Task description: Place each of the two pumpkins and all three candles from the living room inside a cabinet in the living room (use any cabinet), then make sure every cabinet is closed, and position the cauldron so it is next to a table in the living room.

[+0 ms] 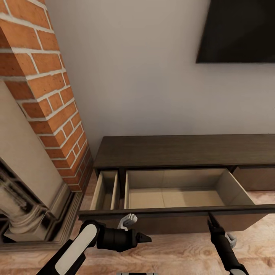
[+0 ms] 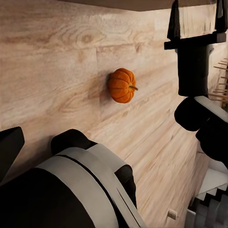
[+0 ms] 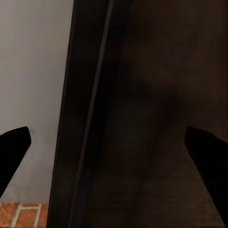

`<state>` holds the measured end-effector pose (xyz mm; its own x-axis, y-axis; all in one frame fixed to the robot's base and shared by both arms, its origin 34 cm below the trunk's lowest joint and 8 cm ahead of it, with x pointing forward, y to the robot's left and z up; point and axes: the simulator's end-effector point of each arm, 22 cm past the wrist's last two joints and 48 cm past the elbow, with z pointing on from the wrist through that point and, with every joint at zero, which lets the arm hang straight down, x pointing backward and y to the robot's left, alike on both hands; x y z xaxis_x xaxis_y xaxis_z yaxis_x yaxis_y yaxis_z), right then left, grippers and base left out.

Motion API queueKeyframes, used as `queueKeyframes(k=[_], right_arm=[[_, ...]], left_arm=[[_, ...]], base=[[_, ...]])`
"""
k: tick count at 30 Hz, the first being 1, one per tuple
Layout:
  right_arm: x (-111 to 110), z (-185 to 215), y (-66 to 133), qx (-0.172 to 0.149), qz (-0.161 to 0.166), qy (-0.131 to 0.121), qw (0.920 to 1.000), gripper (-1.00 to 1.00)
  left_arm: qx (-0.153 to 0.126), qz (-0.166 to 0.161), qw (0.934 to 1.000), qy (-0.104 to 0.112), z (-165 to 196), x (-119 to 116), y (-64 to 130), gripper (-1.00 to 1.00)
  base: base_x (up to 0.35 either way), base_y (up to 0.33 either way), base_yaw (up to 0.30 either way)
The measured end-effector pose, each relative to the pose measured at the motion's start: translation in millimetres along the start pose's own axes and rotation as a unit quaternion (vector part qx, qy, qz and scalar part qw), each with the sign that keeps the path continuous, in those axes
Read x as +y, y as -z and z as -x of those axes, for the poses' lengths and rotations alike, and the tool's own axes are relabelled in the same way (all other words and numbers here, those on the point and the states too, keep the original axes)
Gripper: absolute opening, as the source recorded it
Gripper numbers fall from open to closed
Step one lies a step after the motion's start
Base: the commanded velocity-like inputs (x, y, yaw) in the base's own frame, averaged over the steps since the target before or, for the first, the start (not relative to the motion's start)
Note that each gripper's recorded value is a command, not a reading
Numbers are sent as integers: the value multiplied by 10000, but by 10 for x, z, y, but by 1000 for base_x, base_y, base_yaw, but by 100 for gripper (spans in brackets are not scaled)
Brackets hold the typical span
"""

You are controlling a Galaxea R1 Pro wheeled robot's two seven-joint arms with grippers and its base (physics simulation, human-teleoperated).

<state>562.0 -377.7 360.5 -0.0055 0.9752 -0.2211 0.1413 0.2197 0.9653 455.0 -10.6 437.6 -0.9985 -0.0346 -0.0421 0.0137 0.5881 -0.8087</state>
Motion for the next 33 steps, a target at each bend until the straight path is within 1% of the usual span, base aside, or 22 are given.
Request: queueKeyframes(k=[18, 33], right_arm=[[-31, -2, 12, 5, -54, -18, 10000, 100], [-57, -18, 26, 24, -90, -52, 9999, 100]], left_arm=[[-33, 2, 10000, 21, 25, 17, 22, 100], [-12, 2, 10000, 12, 10, 14, 12, 100]], base=[[-5, 0, 0], [-168, 0, 0]])
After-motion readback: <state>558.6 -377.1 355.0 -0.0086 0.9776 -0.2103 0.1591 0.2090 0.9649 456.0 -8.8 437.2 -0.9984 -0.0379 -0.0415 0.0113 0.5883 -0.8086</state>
